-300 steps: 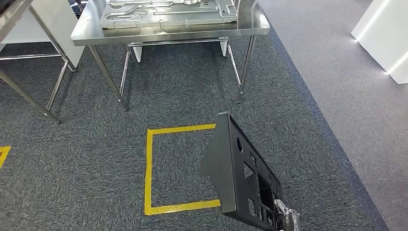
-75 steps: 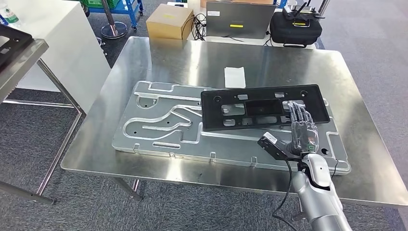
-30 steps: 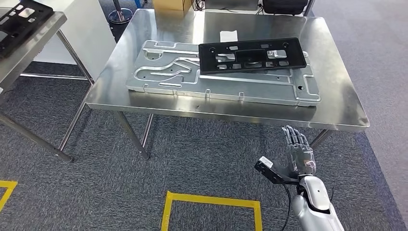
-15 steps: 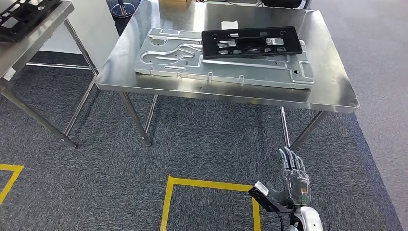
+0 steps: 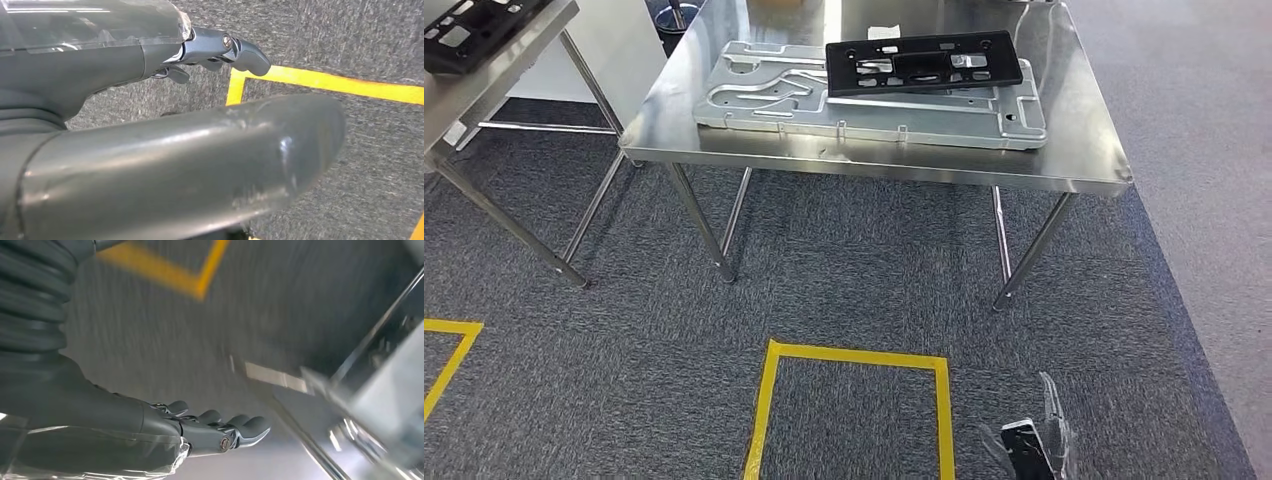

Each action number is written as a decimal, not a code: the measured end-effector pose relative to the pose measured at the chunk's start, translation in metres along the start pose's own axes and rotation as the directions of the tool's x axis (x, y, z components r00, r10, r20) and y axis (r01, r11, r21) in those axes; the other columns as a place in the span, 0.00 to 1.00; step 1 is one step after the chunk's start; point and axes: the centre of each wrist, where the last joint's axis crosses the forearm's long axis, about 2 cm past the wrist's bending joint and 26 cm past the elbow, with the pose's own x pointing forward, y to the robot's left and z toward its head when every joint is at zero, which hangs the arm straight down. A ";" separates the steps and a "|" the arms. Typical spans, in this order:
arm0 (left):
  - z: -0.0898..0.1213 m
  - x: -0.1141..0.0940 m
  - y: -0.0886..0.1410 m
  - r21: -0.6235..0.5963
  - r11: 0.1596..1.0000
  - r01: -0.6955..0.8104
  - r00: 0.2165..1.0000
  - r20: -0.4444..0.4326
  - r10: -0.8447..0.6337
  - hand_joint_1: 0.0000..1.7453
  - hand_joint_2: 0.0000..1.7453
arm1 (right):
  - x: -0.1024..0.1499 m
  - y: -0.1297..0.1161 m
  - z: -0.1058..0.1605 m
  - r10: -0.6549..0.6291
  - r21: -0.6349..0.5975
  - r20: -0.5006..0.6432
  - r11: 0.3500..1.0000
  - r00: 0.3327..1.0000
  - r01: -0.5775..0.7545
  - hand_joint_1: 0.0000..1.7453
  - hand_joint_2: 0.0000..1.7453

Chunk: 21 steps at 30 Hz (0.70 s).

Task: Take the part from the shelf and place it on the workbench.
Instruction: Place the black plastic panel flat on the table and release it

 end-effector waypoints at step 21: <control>0.005 -0.008 -0.005 0.056 0.997 -0.051 0.998 -0.022 0.052 0.00 0.00 | -0.105 0.043 0.124 -0.235 -0.191 -0.892 0.970 0.387 0.148 0.00 0.00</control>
